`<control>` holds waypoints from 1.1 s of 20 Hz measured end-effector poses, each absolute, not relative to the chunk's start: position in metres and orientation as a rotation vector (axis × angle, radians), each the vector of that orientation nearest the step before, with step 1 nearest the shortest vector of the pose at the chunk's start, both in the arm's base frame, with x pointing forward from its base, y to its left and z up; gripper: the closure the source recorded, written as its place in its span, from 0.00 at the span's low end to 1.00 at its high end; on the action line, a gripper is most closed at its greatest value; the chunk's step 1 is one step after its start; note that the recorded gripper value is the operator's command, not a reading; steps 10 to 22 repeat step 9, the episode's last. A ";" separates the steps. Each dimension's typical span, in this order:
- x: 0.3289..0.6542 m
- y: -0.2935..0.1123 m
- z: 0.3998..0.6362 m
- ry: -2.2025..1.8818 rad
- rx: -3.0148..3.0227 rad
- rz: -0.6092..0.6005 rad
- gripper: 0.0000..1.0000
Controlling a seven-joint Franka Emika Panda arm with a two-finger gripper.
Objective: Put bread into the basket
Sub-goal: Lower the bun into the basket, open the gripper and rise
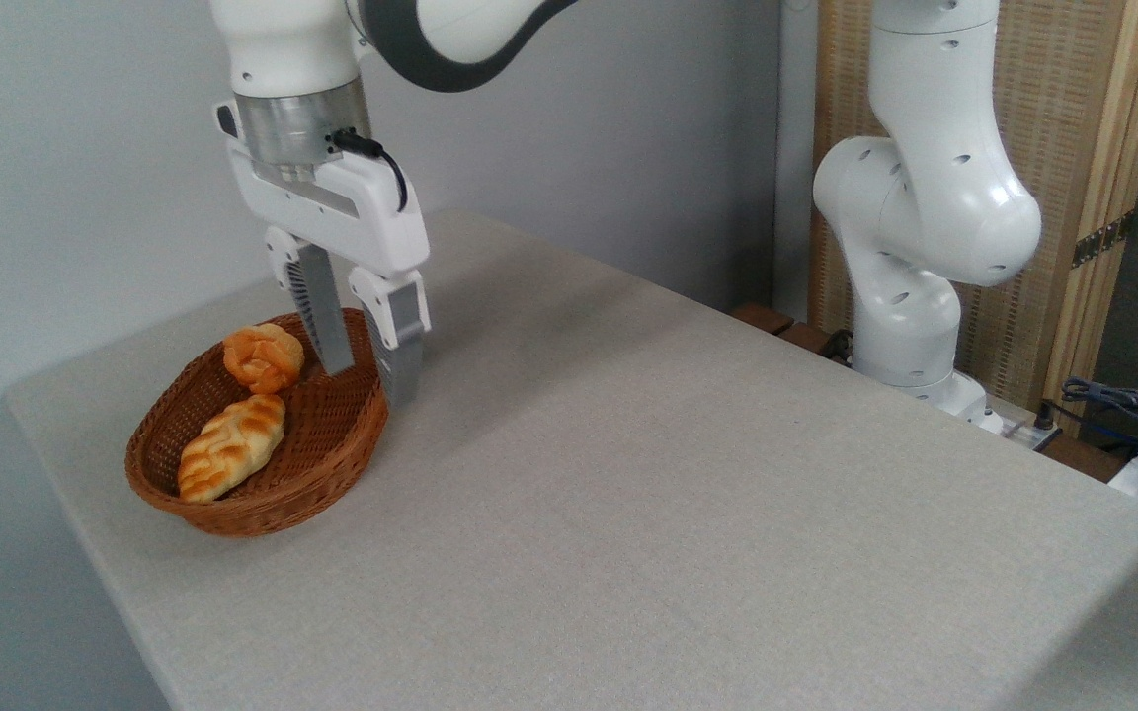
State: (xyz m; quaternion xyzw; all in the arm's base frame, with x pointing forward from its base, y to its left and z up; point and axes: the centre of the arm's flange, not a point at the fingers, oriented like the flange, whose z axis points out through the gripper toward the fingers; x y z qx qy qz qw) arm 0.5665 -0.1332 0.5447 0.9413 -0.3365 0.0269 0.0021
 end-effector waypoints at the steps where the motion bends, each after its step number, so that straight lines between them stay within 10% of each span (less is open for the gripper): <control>1: 0.568 -0.118 0.546 -1.087 2.946 0.070 0.00; 7: 0.571 -0.055 0.547 -1.226 2.892 0.017 0.00; 22: 0.571 -0.052 0.547 -1.227 2.892 0.016 0.00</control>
